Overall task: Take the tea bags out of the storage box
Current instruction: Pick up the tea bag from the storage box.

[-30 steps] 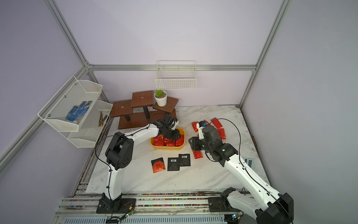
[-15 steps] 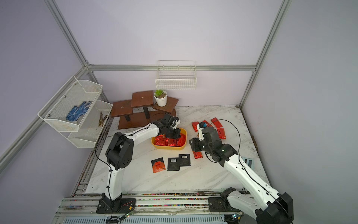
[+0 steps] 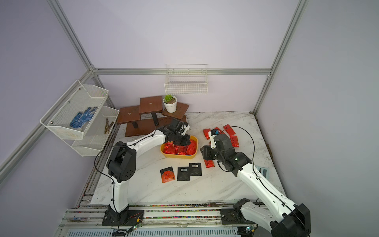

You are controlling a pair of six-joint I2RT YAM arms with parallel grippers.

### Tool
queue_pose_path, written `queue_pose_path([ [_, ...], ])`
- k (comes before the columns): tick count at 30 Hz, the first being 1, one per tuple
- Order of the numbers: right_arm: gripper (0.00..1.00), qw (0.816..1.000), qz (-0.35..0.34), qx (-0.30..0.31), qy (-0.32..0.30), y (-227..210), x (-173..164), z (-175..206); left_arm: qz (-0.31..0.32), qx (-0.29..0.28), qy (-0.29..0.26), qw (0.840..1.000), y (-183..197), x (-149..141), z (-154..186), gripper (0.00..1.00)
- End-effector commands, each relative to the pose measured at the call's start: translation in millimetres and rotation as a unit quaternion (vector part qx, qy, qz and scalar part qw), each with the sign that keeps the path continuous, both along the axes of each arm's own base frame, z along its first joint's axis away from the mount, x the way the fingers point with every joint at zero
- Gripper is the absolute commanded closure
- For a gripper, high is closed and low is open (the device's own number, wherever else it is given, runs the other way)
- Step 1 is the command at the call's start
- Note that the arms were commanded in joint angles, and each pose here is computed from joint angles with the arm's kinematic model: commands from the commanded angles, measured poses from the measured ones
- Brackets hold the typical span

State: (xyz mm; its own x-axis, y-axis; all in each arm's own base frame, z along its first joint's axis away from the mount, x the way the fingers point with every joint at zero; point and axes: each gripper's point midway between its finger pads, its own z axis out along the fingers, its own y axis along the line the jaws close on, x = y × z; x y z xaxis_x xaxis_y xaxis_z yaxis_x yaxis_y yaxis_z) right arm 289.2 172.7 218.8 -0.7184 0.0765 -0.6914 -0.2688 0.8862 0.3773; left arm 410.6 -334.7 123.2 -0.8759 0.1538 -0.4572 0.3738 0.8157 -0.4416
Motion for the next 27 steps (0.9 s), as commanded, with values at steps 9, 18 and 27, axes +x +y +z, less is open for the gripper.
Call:
queue_pose_path([
  [9,0.47,1.0,0.007,0.003,-0.007,3,4,1,0.013,-0.034,-0.047,0.998,33,-2,66,1.0],
  [18,0.47,0.999,0.036,0.03,-0.011,20,10,11,0.061,-0.053,-0.077,0.994,105,-19,113,1.0],
  [27,0.48,0.991,0.101,0.091,0.006,59,20,17,0.179,-0.027,-0.08,0.98,221,-47,115,1.0],
])
